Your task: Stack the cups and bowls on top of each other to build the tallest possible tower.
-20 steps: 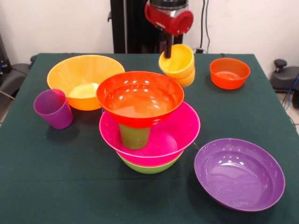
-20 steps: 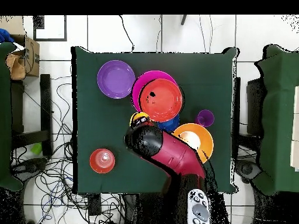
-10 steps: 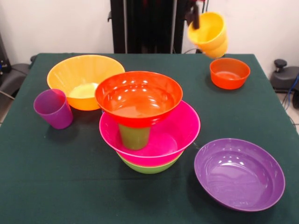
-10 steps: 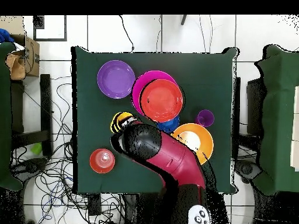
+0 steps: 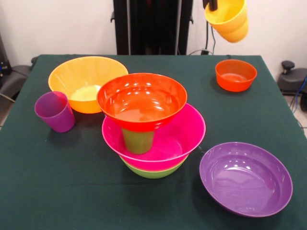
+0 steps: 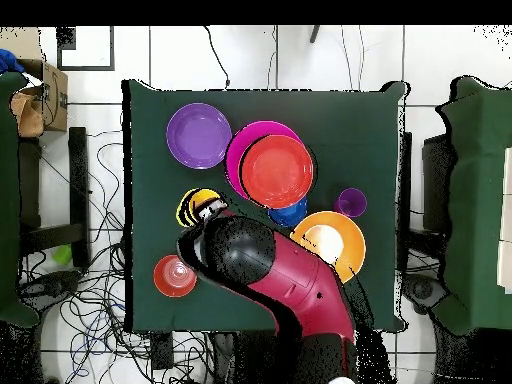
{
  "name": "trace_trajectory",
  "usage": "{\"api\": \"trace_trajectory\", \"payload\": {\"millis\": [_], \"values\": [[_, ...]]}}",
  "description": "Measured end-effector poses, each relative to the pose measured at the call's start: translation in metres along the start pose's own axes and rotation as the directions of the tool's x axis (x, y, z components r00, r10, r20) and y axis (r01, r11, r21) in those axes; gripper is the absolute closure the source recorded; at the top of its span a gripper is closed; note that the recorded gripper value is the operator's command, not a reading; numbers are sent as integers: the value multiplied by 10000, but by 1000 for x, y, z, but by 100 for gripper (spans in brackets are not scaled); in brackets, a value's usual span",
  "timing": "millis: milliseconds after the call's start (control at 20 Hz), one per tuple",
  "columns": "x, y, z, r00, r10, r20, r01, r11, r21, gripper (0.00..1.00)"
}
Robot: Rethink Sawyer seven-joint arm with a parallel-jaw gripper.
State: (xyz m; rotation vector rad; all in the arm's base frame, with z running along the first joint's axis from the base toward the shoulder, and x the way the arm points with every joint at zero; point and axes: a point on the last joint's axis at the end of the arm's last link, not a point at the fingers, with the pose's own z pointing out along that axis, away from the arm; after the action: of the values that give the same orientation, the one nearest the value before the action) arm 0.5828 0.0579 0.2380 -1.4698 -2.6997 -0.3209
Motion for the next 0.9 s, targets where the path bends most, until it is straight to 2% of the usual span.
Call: {"api": "trace_trajectory", "payload": {"millis": [250, 300, 500, 700, 750, 900], "values": [[-32, -9, -13, 9999, 140, 56, -140, 9999, 92, 100], [-51, -13, -19, 9998, 147, 110, -149, 9997, 203, 100], [-98, -19, -29, 9995, 15, 313, -34, 9982, 606, 100], [-126, -18, -35, 9987, -105, 508, 65, 9970, 774, 100], [-138, -14, -37, 9975, -184, 686, 129, 9968, 793, 100], [-150, -6, -38, 9951, -342, 932, 268, 9964, 798, 100]]}}
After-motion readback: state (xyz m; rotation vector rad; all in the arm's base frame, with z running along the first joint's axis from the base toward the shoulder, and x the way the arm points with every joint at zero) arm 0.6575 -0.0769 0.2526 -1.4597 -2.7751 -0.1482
